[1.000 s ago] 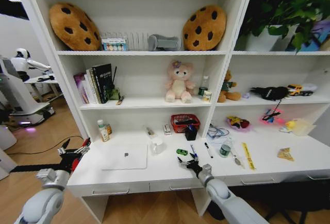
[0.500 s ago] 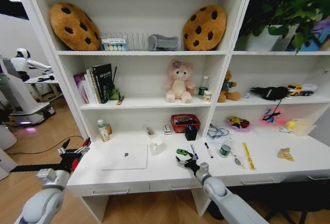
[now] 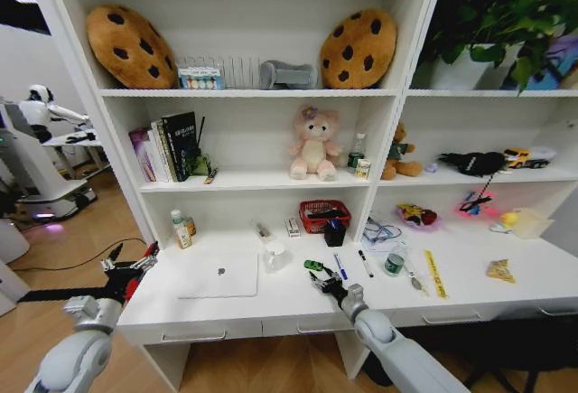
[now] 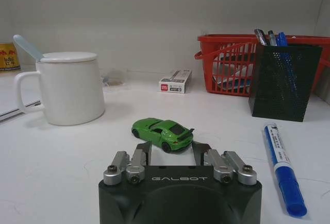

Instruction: Organize the objects on the table.

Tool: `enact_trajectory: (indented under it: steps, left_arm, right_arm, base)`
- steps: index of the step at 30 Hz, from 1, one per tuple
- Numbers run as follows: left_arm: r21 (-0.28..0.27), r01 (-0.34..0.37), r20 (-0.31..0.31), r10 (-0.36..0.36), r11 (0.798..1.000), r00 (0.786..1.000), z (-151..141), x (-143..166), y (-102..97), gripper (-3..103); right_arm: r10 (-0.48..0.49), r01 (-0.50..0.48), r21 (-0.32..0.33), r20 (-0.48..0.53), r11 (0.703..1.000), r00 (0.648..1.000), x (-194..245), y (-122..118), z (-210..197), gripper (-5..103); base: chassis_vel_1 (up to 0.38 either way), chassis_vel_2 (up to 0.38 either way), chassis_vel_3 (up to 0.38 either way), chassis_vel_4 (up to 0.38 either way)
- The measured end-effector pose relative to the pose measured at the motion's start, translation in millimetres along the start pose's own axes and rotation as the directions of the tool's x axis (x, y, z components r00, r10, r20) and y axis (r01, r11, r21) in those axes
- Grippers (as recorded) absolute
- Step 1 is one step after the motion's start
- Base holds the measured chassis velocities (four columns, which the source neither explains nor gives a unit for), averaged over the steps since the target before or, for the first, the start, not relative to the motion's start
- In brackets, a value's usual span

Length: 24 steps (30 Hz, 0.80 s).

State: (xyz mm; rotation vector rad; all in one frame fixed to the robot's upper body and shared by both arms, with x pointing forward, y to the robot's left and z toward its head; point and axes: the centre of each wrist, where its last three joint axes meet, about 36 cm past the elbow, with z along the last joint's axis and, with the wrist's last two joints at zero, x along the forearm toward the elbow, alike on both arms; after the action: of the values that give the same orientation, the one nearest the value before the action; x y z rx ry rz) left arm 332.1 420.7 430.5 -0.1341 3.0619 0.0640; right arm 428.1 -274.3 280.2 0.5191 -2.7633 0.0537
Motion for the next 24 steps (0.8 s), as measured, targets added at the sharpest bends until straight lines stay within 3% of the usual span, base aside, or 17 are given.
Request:
enact_trajectory:
  steps: [6, 9, 10, 11, 13, 17, 23, 24]
  left_arm:
    - [0.0, 0.0, 0.0, 0.0, 1.0, 1.0, 0, 0, 0.0, 100]
    - [0.0, 0.0, 0.0, 0.0, 1.0, 1.0, 0, 0, 0.0, 100]
    - [0.0, 0.0, 0.0, 0.0, 1.0, 1.0, 0, 0, 0.0, 100]
    - [0.0, 0.0, 0.0, 0.0, 1.0, 1.0, 0, 0, 0.0, 100]
    - [0.0, 0.0, 0.0, 0.0, 1.0, 1.0, 0, 0, 0.0, 100]
    - [0.0, 0.0, 0.0, 0.0, 1.0, 1.0, 0, 0, 0.0, 100]
    - [0.0, 0.0, 0.0, 0.0, 1.0, 1.0, 0, 0, 0.0, 100]
    - [0.0, 0.0, 0.0, 0.0, 1.0, 1.0, 0, 0, 0.0, 100]
  right_arm:
    - [0.0, 0.0, 0.0, 0.018, 1.0, 1.0, 9, 2, -1, 22]
    - [0.0, 0.0, 0.001, 0.021, 1.0, 1.0, 10, 2, -1, 17]
    - [0.001, -0.001, 0.004, 0.025, 1.0, 1.0, 12, 1, -1, 7]
    - [0.001, -0.001, 0.01, 0.032, 1.0, 1.0, 13, 0, -1, 3]
    - [0.001, -0.002, 0.015, 0.038, 1.0, 0.999, 13, -1, -2, -2]
    - [0.003, -0.004, 0.018, 0.049, 1.0, 0.999, 14, -1, -5, 7]
    - [0.009, -0.01, 0.021, 0.048, 1.0, 0.999, 3, 1, -9, 34]
    - [0.007, -0.008, 0.022, 0.045, 1.0, 0.999, 1, 2, -9, 34]
  base:
    - [0.0, 0.0, 0.0, 0.0]
    - [0.0, 0.0, 0.0, 0.0]
    - [0.0, 0.0, 0.0, 0.0]
    - [0.0, 0.0, 0.0, 0.0]
    - [0.0, 0.0, 0.0, 0.0]
    - [0.0, 0.0, 0.0, 0.0]
    - [0.0, 0.0, 0.0, 0.0]
    - [0.0, 0.0, 0.0, 0.0]
